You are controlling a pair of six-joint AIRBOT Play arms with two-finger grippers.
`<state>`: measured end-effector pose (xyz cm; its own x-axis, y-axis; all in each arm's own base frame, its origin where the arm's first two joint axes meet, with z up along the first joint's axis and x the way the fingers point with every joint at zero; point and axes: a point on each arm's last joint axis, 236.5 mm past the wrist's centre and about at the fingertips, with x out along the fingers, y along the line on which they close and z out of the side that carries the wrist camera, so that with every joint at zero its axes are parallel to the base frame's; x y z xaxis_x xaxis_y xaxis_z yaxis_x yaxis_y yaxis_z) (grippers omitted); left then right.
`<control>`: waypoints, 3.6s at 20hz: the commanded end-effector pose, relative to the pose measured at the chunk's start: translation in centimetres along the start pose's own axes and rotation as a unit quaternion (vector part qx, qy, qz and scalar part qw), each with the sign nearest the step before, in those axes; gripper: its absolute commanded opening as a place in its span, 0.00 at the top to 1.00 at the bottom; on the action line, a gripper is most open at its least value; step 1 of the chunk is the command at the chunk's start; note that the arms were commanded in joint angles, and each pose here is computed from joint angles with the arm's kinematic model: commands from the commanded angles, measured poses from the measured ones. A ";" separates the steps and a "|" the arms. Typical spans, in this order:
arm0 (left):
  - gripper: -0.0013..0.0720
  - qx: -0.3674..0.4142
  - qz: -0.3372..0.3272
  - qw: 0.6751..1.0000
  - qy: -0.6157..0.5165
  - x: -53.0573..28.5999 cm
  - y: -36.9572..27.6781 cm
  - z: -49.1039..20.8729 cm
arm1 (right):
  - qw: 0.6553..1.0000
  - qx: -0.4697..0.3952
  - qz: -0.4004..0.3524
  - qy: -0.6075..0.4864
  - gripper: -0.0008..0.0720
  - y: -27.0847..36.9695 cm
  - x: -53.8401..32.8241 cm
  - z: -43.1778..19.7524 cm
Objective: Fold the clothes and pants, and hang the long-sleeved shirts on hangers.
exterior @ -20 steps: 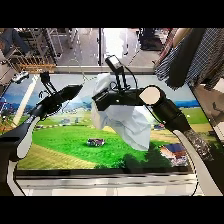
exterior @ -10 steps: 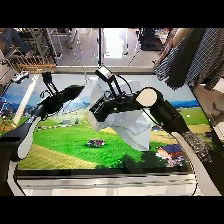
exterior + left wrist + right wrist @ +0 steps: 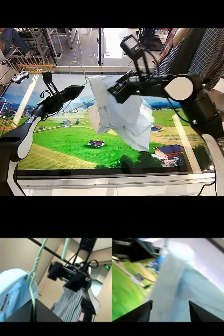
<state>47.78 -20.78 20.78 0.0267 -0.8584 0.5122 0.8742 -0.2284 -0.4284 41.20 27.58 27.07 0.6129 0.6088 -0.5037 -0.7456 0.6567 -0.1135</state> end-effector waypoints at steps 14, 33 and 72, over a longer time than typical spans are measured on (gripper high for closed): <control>0.97 -0.007 0.007 0.999 0.035 -0.1 0.3 -1.7 | 0.946 -0.307 -0.105 -0.008 0.23 -5.4 13.3 -1.8; 0.00 0.062 0.276 0.956 0.073 -8.6 4.4 6.4 | 0.942 -0.317 -0.077 0.083 0.97 -5.1 9.6 -4.7; 0.12 -0.180 0.233 0.902 0.315 14.6 -1.3 -17.1 | 0.979 -0.150 -0.140 -0.020 0.97 -5.7 -12.9 2.0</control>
<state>37.30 -40.54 20.30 -0.1069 -0.9915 -0.0743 0.6157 -0.0074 -0.7879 38.06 16.87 35.84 0.8084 0.4421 -0.3886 -0.5877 0.6423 -0.4919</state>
